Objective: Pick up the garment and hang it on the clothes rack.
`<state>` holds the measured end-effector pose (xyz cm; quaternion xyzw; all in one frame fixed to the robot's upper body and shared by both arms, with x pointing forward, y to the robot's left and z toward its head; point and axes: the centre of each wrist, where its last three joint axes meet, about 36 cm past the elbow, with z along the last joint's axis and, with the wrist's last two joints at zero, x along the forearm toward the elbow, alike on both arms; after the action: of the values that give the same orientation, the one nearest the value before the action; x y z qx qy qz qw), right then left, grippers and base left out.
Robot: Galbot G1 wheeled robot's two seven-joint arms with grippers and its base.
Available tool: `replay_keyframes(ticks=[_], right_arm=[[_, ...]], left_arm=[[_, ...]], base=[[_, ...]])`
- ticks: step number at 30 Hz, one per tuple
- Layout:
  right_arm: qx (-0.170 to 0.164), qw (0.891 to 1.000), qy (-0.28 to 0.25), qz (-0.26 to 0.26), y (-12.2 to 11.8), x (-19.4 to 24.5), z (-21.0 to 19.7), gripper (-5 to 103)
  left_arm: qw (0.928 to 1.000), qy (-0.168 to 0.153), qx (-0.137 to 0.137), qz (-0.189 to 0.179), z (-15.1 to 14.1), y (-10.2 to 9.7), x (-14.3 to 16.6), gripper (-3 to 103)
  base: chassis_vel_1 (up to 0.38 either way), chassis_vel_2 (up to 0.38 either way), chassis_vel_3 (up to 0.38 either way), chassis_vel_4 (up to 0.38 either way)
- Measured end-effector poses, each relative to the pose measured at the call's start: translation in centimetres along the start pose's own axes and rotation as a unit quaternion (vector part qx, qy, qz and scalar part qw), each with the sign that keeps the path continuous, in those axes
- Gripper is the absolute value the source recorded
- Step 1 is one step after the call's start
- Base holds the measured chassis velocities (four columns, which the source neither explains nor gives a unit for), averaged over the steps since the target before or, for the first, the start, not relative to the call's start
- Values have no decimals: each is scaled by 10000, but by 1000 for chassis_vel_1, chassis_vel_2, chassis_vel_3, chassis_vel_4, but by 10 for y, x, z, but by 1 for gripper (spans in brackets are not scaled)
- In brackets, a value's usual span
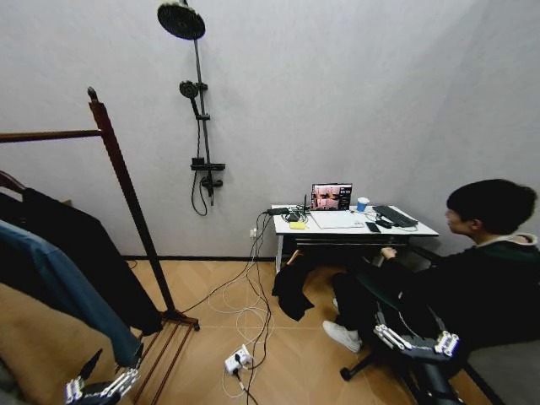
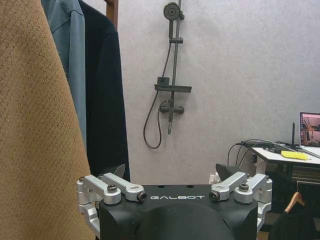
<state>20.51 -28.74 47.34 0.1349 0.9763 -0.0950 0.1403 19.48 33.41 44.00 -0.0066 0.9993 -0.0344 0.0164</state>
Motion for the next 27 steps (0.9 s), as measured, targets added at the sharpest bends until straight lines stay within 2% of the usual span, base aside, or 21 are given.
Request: replay_keyframes(ticks=[9, 15, 27], right_arm=[[0, 10000, -1, 0, 0, 0, 0, 100], [-1, 10000, 0, 0, 0, 0, 0, 100], [0, 10000, 0, -1, 0, 0, 0, 100]], left_arm=[[10000, 0, 0, 1, 0, 0, 0, 100], [10000, 1, -1, -1, 0, 0, 0, 100], [10000, 0, 0, 1, 0, 0, 0, 100]], base=[[36, 113, -28, -118], [140, 127, -158, -129], [-11, -14, 1, 1]])
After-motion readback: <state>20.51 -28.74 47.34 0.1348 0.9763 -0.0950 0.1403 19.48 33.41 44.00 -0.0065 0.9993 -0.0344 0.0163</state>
